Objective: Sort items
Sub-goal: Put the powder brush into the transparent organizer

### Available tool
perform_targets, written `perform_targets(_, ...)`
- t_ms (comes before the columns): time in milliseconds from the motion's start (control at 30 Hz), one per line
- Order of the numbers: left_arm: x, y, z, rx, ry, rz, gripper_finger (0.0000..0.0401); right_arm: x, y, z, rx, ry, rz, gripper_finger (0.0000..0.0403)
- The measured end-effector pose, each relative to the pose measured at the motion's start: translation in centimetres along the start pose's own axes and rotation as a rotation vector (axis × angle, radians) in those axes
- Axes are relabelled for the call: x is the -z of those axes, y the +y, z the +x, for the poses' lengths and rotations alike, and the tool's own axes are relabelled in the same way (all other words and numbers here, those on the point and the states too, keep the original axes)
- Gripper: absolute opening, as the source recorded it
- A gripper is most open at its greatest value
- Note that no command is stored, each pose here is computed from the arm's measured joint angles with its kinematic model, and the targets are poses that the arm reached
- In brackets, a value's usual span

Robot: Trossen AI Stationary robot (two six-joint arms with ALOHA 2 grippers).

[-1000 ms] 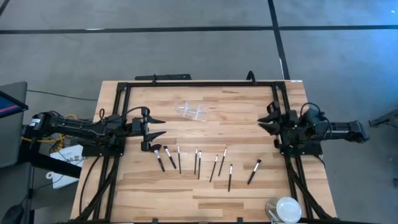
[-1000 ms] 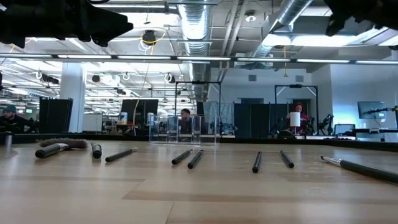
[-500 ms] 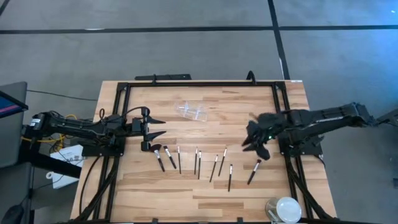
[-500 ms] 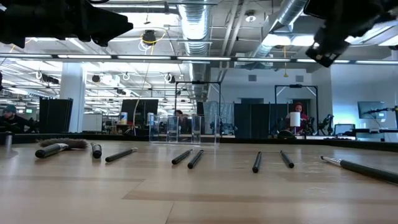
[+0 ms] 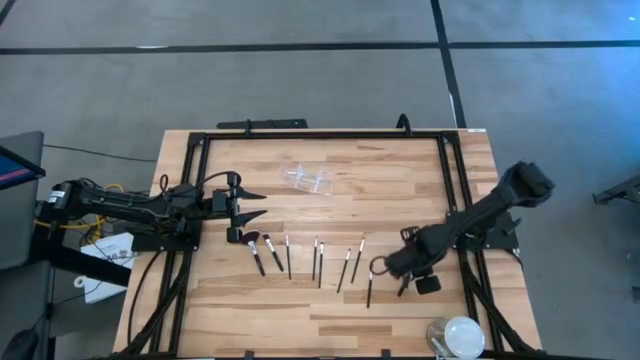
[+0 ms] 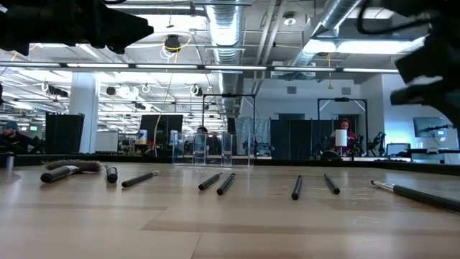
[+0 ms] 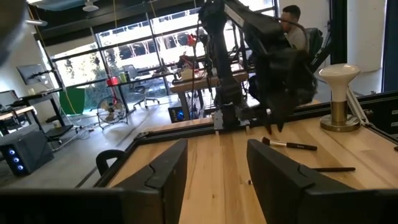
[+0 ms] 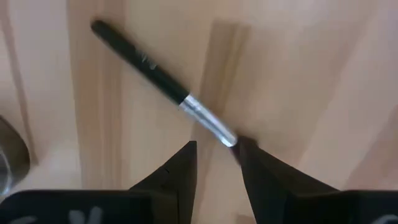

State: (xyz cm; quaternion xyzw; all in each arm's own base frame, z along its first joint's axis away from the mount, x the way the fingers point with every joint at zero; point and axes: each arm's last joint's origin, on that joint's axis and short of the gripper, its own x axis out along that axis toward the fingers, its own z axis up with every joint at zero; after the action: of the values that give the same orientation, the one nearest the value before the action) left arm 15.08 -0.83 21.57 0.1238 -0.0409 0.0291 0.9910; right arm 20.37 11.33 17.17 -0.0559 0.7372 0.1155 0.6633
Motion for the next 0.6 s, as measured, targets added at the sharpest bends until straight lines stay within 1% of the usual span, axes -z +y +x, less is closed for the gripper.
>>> perform_targets(67, 0.0, 0.0, 0.0, 0.0, 0.0, 0.0, 0.0163, -0.1, 0.4, 0.7, -0.007, 0.04, -0.011, 0.0113)
perform_targets(167, 0.0, 0.0, 0.0, 0.0, 0.0, 0.0, 0.0163, -0.3, 0.7, 1.3, 0.005, 0.059, -0.035, 0.0113)
perform_targets(300, 0.0, 0.0, 0.0, 0.0, 0.0, 0.0, 0.0163, -0.4, 0.6, 1.5, 0.08, 0.047, -0.055, 0.0113)
perform_targets(600, 0.0, 0.0, 0.0, 0.0, 0.0, 0.0, 0.0163, -1.0, 0.4, 1.5, 0.07, -0.002, -0.066, 0.0113)
